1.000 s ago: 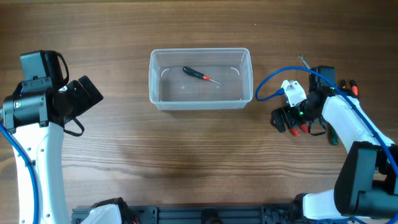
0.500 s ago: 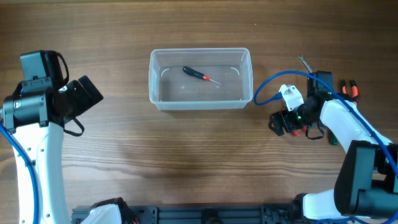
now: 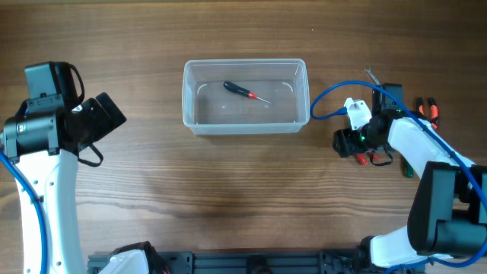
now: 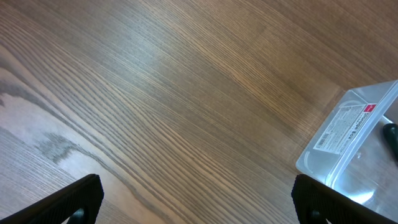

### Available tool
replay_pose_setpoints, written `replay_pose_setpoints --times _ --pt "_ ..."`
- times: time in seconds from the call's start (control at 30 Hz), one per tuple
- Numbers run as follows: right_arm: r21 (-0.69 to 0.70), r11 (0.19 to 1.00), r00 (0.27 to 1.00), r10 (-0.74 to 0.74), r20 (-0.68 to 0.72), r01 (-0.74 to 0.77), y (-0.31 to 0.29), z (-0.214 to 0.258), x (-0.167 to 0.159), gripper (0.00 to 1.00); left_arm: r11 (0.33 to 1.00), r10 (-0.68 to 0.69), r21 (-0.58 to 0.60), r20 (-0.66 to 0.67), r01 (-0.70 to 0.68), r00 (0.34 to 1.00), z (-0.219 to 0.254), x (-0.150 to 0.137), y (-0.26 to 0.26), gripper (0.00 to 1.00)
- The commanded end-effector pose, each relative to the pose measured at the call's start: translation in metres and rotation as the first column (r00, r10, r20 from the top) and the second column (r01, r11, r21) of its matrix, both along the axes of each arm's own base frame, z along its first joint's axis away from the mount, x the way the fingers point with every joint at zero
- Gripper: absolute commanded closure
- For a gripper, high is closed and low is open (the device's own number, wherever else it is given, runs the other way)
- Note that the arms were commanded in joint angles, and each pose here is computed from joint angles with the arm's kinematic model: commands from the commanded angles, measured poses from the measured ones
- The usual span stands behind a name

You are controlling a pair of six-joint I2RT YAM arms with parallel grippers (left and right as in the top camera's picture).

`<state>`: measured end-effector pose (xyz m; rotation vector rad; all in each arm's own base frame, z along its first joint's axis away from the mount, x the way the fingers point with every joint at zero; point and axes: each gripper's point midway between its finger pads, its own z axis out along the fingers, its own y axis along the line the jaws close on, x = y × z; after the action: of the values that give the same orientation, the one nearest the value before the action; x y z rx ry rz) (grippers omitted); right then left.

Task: Pack container
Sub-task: 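Place the red shears into the container with the right gripper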

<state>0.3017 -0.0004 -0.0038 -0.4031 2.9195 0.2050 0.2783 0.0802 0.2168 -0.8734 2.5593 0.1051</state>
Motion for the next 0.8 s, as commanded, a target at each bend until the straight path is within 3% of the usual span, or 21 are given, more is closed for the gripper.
replay_pose_setpoints --times 0.0,0.07,0.23,0.3,0.5,0.77 --pt "-0.122 0.992 0.984 -0.054 -0.168 0.034 -0.022 -0.036 -0.039 0.3 1.0 -0.004 -0.001 0.001 0.004 1.0 0.001 0.0 0.001 0.0" --pt "-0.129 0.991 0.984 -0.055 -0.171 0.033 -0.023 -0.036 -0.04 0.33 1.0 -0.004 -0.001 0.001 0.004 1.0 0.001 0.0 0.001 0.0" --pt "-0.129 0.991 0.983 -0.056 -0.172 0.033 -0.023 -0.036 -0.04 0.65 1.0 -0.004 -0.001 0.001 0.004 1.0 0.001 0.0 0.001 0.0" --pt "-0.129 0.991 0.984 -0.055 -0.172 0.033 -0.023 -0.036 -0.04 0.68 1.0 -0.004 -0.001 0.001 0.004 1.0 0.001 0.0 0.001 0.0" --pt "-0.128 0.991 0.984 -0.055 -0.171 0.034 -0.023 -0.036 -0.04 0.95 1.0 -0.004 -0.001 0.001 0.004 1.0 0.001 0.0 0.001 0.0" --pt "-0.011 0.939 0.931 -0.341 -0.13 0.343 -0.008 -0.016 -0.005 0.96 1.0 -0.005 -0.001 0.001 0.005 1.0 0.001 0.0 0.001 0.0"
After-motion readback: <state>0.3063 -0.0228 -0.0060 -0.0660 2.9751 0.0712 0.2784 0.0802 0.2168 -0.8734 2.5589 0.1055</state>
